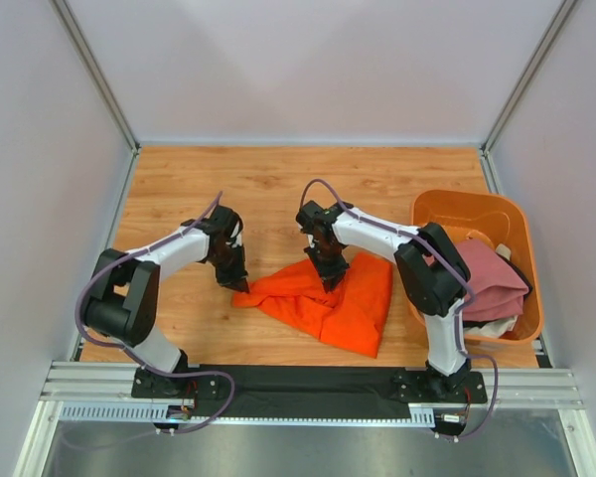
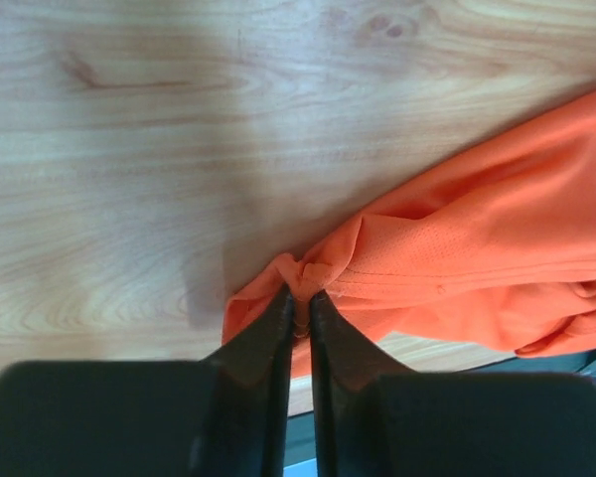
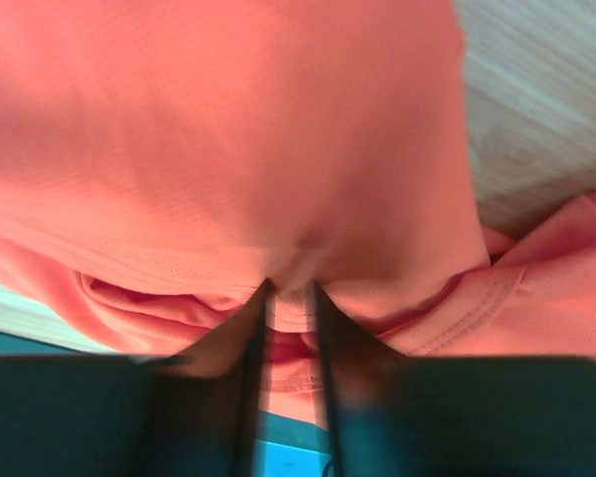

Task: Fold and stack the t-shirts
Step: Flatten the tshirt out

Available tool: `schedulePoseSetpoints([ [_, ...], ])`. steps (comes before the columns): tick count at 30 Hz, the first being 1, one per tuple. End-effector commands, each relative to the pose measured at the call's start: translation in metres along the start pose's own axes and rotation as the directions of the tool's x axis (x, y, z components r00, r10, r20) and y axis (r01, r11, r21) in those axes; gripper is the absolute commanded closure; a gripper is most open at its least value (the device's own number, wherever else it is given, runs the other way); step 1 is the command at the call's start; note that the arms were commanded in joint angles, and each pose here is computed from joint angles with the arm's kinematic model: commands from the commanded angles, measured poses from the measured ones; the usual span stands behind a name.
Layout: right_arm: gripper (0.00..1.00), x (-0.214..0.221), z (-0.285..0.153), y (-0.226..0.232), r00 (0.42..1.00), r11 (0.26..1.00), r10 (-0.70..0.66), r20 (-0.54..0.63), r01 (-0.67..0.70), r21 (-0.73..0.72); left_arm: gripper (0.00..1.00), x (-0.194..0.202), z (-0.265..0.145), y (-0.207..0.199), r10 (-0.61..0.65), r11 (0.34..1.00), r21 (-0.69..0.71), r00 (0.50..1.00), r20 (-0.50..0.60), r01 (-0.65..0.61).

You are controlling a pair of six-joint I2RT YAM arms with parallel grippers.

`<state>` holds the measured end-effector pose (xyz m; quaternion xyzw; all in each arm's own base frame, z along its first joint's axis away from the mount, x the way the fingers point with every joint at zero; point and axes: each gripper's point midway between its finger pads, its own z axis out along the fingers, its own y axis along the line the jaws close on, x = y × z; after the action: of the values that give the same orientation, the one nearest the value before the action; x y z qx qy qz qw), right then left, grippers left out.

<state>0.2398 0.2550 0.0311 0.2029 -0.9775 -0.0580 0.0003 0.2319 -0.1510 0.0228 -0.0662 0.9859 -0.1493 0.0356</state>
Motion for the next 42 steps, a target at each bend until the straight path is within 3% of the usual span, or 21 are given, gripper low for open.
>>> schedulePoseSetpoints([
  [1, 0.84, -0.018, -0.006, 0.0, 0.997, 0.999, 0.023, 0.075, -0.025, 0.029, 0.92, -0.008, -0.022, -0.011, 0.042, 0.998, 0.048, 0.996, 0.082, -0.046],
  [4, 1.0, -0.027, -0.031, -0.002, 0.991, 0.998, 0.033, 0.13, -0.039, 0.045, 1.0, -0.014, -0.048, -0.013, 0.063, 0.997, 0.035, 0.988, 0.143, -0.069],
  [8, 1.0, -0.036, -0.091, -0.003, 0.966, 0.997, 0.041, 0.256, -0.058, 0.057, 1.0, -0.028, -0.107, -0.023, 0.095, 0.994, 0.031, 0.947, 0.306, -0.11],
  [11, 1.0, -0.049, -0.156, 0.001, 0.907, 0.997, 0.059, 0.417, -0.078, 0.027, 1.0, -0.039, -0.171, -0.03, 0.109, 0.991, 0.016, 0.877, 0.468, -0.132],
  [12, 1.0, -0.053, -0.183, 0.002, 0.875, 0.997, 0.064, 0.479, -0.08, 0.013, 1.0, -0.048, -0.206, -0.036, 0.105, 0.99, 0.017, 0.823, 0.559, -0.138],
  [14, 1.0, -0.062, -0.219, 0.0, 0.82, 0.995, 0.081, 0.567, -0.103, 0.008, 1.0, -0.048, -0.238, -0.042, 0.106, 0.988, 0.023, 0.783, 0.613, -0.152],
  [15, 1.0, -0.073, -0.26, 0.006, 0.749, 0.995, 0.091, 0.656, -0.093, -0.033, 1.0, -0.057, -0.274, -0.046, 0.095, 0.989, 0.018, 0.717, 0.691, -0.149],
  [17, 1.0, -0.082, -0.305, 0.01, 0.663, 0.995, 0.098, 0.742, -0.078, -0.062, 1.0, -0.06, -0.304, -0.052, 0.093, 0.987, 0.022, 0.667, 0.739, -0.162],
  [18, 1.0, -0.086, -0.343, 0.015, 0.585, 0.994, 0.112, 0.803, -0.059, -0.095, 1.0, -0.062, -0.337, -0.061, 0.082, 0.982, 0.04, 0.608, 0.789, -0.185],
  [19, 1.0, -0.087, -0.365, 0.015, 0.537, 0.992, 0.124, 0.835, -0.057, -0.11, 1.0, -0.062, -0.347, -0.063, 0.092, 0.981, 0.031, 0.601, 0.794, -0.191],
  [20, 1.0, -0.087, -0.383, 0.016, 0.495, 0.992, 0.124, 0.86, -0.046, -0.117, 1.0, -0.06, -0.381, -0.071, 0.079, 0.975, 0.046, 0.539, 0.838, -0.216],
  [22, 1.0, -0.079, -0.435, 0.017, 0.369, 0.987, 0.154, 0.917, -0.015, -0.16, 1.0, -0.056, -0.403, -0.071, 0.09, 0.974, 0.031, 0.505, 0.859, -0.226],
  [23, 1.0, -0.075, -0.448, 0.017, 0.335, 0.985, 0.163, 0.928, 0.0, -0.173, 1.0, -0.052, -0.428, -0.074, 0.078, 0.969, 0.038, 0.452, 0.888, -0.243],
  [27, 1.0, -0.048, -0.483, 0.025, 0.248, 0.962, 0.233, 0.94, 0.079, -0.26, 1.0, -0.026, -0.459, -0.075, 0.032, 0.954, 0.085, 0.381, 0.924, -0.287],
  [31, 1.0, -0.02, -0.466, 0.039, 0.318, 0.921, 0.297, 0.9, 0.153, -0.358, 1.0, -0.004, -0.437, -0.071, -0.006, 0.942, 0.155, 0.446, 0.895, -0.298],
  [32, 1.0, -0.018, -0.433, 0.041, 0.394, 0.923, 0.285, 0.874, 0.131, -0.361, 1.0, 0.0, -0.409, -0.069, 0.004, 0.942, 0.17, 0.516, 0.857, -0.29],
  [34, 1.0, 0.008, -0.413, 0.043, 0.442, 0.916, 0.286, 0.85, 0.135, -0.379, 1.0, 0.022, -0.39, -0.056, -0.034, 0.944, 0.211, 0.561, 0.827, -0.255],
  [35, 1.0, 0.014, -0.369, 0.047, 0.53, 0.926, 0.246, 0.812, 0.118, -0.358, 1.0, 0.026, -0.358, -0.047, -0.028, 0.953, 0.208, 0.624, 0.781, -0.218],
  [37, 1.0, 0.036, -0.347, 0.047, 0.566, 0.921, 0.246, 0.787, 0.116, -0.372, 1.0, 0.047, -0.344, -0.034, -0.06, 0.952, 0.235, 0.634, 0.771, -0.196],
  [39, 1.0, 0.051, -0.291, 0.053, 0.686, 0.915, 0.232, 0.69, 0.086, -0.393, 1.0, 0.063, -0.314, -0.024, -0.063, 0.953, 0.25, 0.692, 0.719, -0.173],
  [42, 0.99, 0.053, -0.244, 0.058, 0.774, 0.913, 0.239, 0.586, 0.027, -0.407, 1.0, 0.08, -0.267, -0.029, -0.057, 0.931, 0.321, 0.8, 0.598, -0.173],
])
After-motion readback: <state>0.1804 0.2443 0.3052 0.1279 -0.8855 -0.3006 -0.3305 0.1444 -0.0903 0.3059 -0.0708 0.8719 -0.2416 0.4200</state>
